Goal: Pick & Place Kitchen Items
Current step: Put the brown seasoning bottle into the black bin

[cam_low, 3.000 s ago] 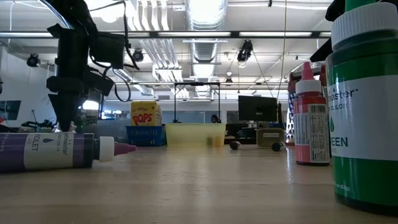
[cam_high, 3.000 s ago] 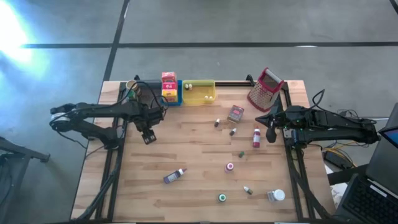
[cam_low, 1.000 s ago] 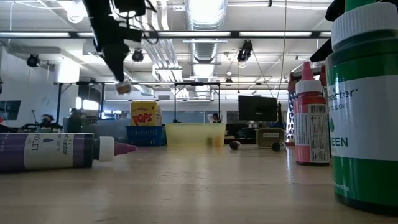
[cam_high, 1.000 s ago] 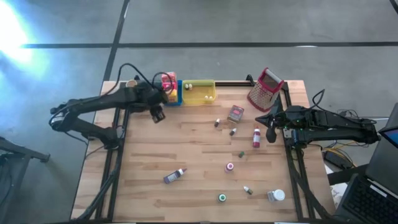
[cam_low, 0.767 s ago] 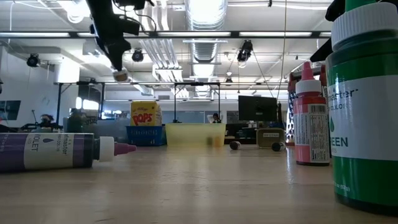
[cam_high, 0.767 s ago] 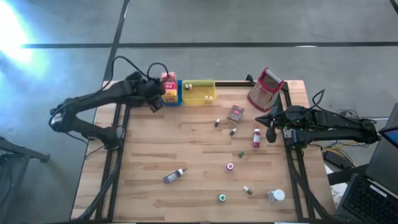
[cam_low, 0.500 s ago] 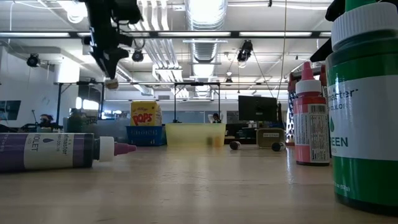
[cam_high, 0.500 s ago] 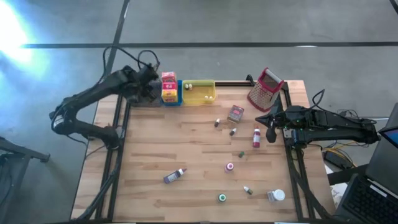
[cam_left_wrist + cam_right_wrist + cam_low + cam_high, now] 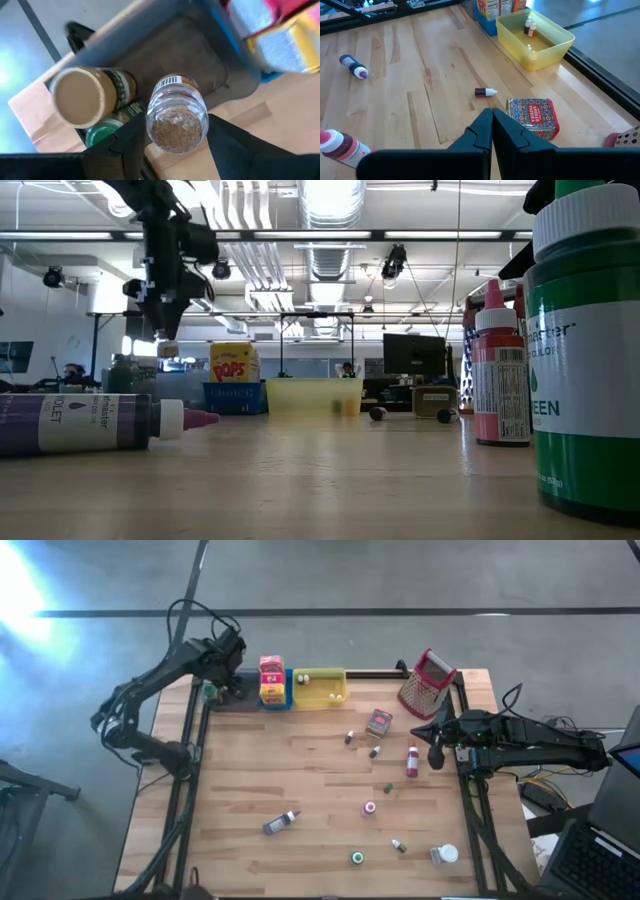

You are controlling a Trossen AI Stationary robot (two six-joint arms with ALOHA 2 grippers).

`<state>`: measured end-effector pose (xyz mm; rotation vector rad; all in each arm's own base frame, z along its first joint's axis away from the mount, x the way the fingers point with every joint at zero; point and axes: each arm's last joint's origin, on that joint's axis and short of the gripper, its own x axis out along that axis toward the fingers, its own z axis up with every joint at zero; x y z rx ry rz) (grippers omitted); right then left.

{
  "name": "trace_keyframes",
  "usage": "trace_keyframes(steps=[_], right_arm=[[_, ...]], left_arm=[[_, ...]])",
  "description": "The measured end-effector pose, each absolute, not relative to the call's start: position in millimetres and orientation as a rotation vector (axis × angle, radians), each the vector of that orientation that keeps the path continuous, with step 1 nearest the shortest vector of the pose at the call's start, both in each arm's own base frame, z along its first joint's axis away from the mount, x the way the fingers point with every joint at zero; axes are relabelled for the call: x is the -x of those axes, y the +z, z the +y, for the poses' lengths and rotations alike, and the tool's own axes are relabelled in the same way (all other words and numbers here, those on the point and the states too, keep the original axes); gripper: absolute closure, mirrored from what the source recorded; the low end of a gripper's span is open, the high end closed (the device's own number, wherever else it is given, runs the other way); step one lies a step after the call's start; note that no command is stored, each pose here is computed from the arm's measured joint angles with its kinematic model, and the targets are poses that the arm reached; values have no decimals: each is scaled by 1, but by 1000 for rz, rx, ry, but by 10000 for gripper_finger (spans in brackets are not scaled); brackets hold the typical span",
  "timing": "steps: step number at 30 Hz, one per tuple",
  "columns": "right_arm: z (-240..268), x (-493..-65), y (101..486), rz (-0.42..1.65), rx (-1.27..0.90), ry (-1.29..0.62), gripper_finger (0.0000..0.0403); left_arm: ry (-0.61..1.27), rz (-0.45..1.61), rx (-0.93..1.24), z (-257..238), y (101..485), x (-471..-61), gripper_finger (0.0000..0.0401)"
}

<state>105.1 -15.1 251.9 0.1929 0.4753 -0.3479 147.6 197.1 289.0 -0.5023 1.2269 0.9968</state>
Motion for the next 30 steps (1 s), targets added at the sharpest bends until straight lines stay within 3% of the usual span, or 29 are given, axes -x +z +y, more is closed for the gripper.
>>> trace_keyframes(steps=[12, 30], right_arm=[[-15, -105, 252, 475, -193, -348, 394], [-15, -105, 252, 475, -193, -348, 394]], left_arm=[[954, 1424, 577, 218, 241, -149, 206], [957, 1418, 588, 218, 213, -146, 205]])
